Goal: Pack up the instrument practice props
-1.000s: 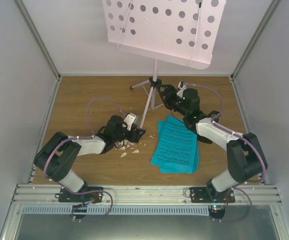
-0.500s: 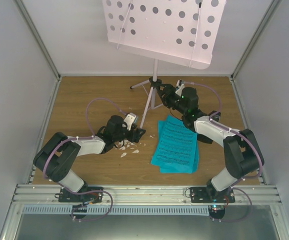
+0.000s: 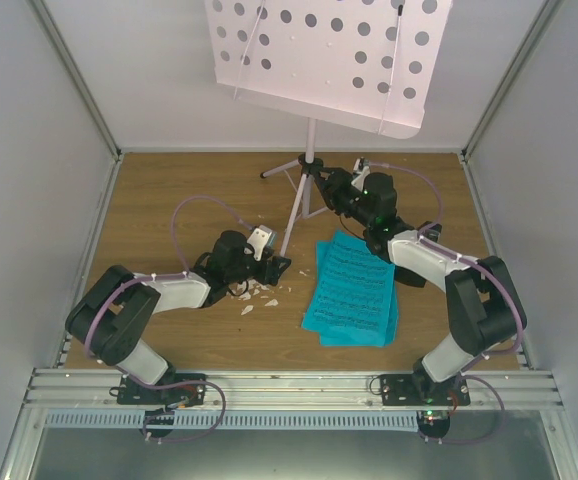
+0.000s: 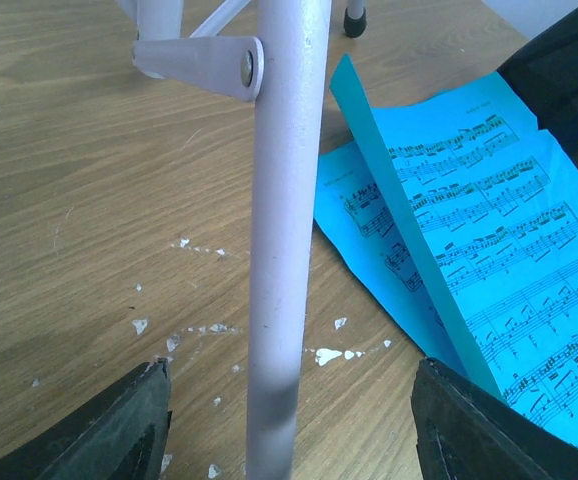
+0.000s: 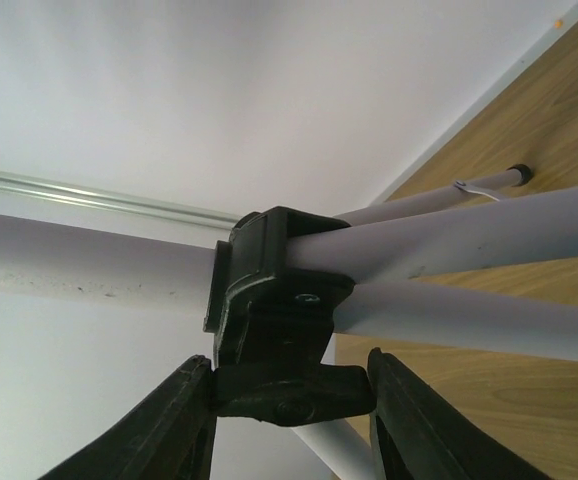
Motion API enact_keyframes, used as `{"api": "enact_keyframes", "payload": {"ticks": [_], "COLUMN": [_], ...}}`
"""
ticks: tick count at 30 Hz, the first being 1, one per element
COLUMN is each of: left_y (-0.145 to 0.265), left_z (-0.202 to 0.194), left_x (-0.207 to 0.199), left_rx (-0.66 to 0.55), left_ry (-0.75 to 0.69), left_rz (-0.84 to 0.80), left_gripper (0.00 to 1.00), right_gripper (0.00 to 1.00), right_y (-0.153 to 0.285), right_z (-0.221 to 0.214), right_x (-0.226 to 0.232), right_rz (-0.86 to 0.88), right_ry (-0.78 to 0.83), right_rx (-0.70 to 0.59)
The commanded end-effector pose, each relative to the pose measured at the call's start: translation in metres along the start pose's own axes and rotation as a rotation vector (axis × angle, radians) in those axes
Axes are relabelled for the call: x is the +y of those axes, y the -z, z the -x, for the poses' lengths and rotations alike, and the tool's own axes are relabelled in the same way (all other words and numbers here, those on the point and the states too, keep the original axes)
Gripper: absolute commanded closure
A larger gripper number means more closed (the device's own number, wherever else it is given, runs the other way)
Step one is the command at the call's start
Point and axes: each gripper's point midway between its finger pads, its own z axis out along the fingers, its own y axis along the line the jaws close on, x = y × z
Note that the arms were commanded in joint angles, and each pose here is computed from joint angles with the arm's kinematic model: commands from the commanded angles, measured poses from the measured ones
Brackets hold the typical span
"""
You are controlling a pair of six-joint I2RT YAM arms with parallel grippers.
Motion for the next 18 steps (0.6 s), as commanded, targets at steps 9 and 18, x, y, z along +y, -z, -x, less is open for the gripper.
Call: {"api": "enact_keyframes", "payload": {"ticks": [9,18], "left_y": [0.006,0.006], "left_z": [0.011,0.012], "left_x": [-0.001,-0.001], "left_rx": [-0.048,-0.048], "left_ry": [-0.032,-0.033], "left_rz": [0.007,0.006], "left_gripper": [0.33,0.33], "right_gripper": [0.69,0.78], "right_y": [0.001,0.013], "right_z": [0.015,0.031], "right_x": [0.010,0.004], "right_rz": [0.018,-0.083], "right_ry": [0.063,0.295], "right_rx": [-0.054,-0.137]}}
